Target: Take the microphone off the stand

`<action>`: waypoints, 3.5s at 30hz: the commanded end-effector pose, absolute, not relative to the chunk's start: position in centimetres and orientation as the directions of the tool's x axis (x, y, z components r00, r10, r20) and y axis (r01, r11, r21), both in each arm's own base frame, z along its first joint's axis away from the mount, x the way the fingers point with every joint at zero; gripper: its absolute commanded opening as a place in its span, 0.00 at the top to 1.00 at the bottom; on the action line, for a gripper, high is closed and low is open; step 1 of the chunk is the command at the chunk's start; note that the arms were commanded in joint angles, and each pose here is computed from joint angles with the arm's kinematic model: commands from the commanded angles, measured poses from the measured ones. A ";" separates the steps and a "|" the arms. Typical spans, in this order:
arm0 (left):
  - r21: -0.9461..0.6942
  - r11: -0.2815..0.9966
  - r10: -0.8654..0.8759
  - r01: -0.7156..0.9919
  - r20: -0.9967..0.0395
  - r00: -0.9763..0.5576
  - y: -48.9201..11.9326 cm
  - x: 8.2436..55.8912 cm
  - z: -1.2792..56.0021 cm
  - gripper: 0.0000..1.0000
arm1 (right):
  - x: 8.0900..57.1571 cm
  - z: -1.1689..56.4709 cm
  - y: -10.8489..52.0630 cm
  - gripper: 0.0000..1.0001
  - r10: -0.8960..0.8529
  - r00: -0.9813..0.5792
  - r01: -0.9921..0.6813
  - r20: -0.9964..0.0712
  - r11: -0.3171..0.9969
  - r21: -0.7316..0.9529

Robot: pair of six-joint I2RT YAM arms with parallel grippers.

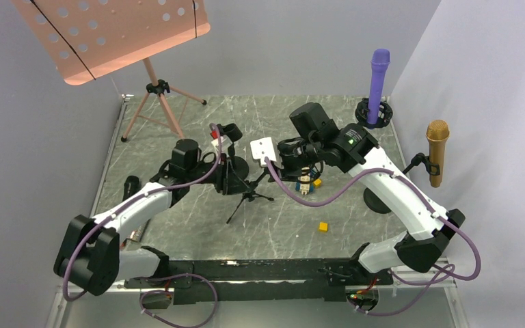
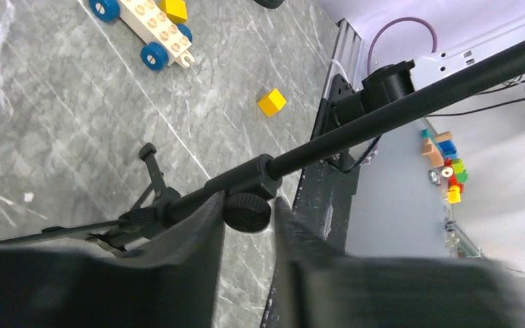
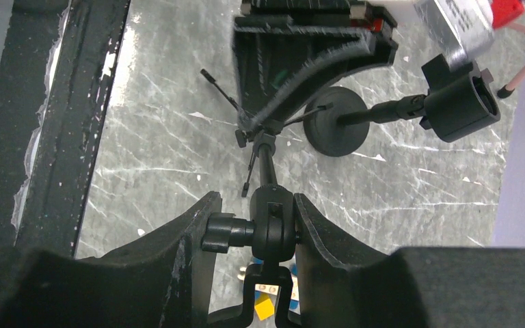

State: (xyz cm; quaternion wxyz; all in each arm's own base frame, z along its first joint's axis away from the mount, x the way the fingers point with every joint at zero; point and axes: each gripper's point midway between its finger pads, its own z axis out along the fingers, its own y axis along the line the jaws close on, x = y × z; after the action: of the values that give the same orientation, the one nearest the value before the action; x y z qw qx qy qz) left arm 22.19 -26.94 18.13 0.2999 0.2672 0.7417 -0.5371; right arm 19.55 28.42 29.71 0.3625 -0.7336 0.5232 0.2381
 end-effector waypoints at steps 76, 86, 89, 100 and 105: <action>0.459 -0.008 0.500 0.889 -0.768 0.401 -27.1 22.9 19.3 0.68 | 20.1 29.4 27.6 0.92 -0.573 0.532 -0.846 -0.623 -0.324 -0.424; 0.161 0.027 0.427 0.987 -0.894 0.134 -28.0 20.1 21.7 1.00 | 20.2 29.5 27.5 0.93 -0.569 0.549 -0.834 -0.613 -0.321 -0.449; -0.132 0.062 0.372 0.989 -0.917 -0.146 -27.7 19.9 22.7 1.00 | 20.2 29.6 27.5 0.93 -0.565 0.554 -0.830 -0.611 -0.320 -0.457; -0.888 0.079 0.139 0.453 -0.440 -0.887 -26.0 19.5 23.2 1.00 | 19.4 30.0 27.5 0.94 -0.510 0.610 -0.791 -0.606 -0.342 -0.508; -0.956 0.066 0.144 0.287 -0.275 -0.950 -25.1 17.9 22.2 0.87 | 19.4 30.0 27.7 0.94 -0.493 0.629 -0.775 -0.601 -0.347 -0.527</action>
State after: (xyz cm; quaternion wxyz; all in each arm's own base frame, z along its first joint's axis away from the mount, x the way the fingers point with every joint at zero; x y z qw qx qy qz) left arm 20.67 -25.64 19.31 0.1352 0.1637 0.7580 -0.6167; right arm 18.63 27.31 28.59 0.3764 -0.7980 0.4282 0.1953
